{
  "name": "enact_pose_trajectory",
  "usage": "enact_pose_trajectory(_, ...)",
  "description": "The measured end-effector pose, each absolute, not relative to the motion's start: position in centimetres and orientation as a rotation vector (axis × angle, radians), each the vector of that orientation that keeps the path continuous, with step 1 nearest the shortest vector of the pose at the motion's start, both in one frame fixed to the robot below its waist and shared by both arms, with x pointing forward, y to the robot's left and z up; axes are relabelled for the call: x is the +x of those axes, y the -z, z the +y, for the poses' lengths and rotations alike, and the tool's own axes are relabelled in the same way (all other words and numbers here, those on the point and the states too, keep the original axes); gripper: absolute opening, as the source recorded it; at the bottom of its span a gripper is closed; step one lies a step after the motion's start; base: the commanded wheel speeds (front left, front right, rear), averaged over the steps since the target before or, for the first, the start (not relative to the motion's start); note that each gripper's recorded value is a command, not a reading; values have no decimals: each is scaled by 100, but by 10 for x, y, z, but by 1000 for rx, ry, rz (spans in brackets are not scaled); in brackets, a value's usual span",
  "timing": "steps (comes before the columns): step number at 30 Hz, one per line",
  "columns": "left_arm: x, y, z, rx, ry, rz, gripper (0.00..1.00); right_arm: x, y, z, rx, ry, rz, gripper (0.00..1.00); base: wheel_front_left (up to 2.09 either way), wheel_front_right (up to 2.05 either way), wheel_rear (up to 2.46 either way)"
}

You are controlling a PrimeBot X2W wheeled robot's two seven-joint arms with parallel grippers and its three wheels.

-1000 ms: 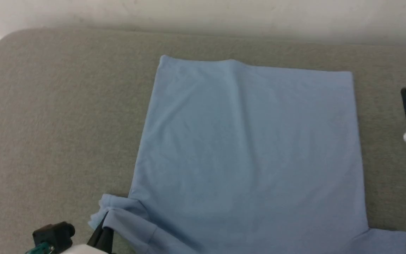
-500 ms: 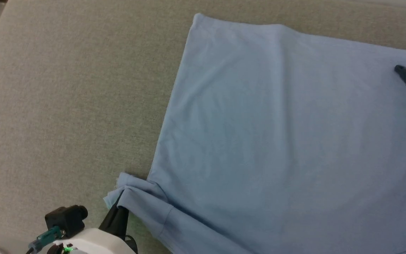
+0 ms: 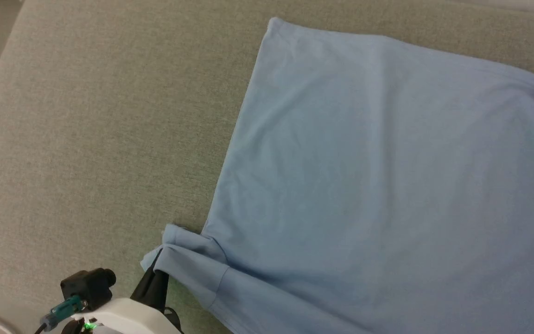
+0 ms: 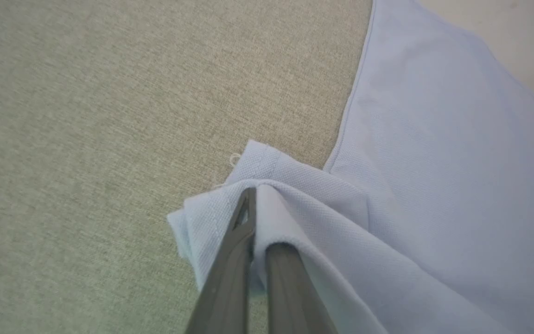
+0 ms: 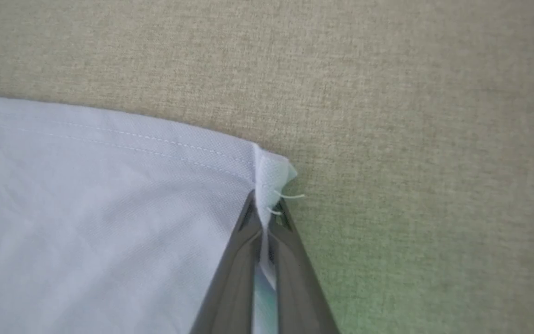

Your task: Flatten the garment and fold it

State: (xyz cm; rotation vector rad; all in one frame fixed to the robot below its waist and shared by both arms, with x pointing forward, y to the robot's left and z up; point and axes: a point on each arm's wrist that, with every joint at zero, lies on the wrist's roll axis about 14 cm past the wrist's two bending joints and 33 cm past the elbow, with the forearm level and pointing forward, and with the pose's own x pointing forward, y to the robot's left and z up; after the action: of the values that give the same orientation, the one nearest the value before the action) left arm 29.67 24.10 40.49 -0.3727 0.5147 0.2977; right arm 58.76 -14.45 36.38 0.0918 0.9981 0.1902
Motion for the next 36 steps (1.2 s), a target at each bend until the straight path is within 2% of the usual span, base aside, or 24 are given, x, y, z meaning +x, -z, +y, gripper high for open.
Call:
enact_pose_trajectory(4,296,-415,243,-370,-291,479,0,586,-383,-152,23,-194,934,0,0,0,0)
enact_pose_trajectory(8,291,-426,247,-366,-295,443,0,590,-424,-171,-26,-190,804,0,0,0,0)
enact_pose_trajectory(13,283,-434,246,-366,-301,428,0,562,-450,-216,-77,-158,722,0,0,0,0)
enact_pose_trajectory(17,285,-440,247,-351,-281,415,0,505,-439,-263,-76,-87,764,0,0,0,0)
enact_pose_trajectory(22,288,-442,240,-345,-248,419,0,404,-407,-297,-2,20,874,0,0,0,0)
enact_pose_trajectory(27,291,-443,236,-335,-223,426,0,291,-371,-290,193,134,1027,0,0,0,0)
enact_pose_trajectory(31,295,-441,232,-329,-197,440,0,240,-362,-275,315,198,1082,0,0,0,0)
enact_pose_trajectory(32,296,-441,230,-327,-190,444,0,233,-361,-271,335,202,1088,14,0,0,0)
enact_pose_trajectory(33,296,-440,229,-325,-184,447,0,227,-361,-270,354,207,1090,37,0,0,0)
enact_pose_trajectory(34,297,-440,228,-323,-178,449,0,223,-362,-269,368,211,1088,45,0,0,0)
enact_pose_trajectory(35,298,-440,227,-322,-171,450,0,223,-364,-269,376,217,1071,100,0,0,0)
enact_pose_trajectory(36,300,-440,225,-322,-167,450,0,225,-367,-271,379,225,1041,100,0,0,0)
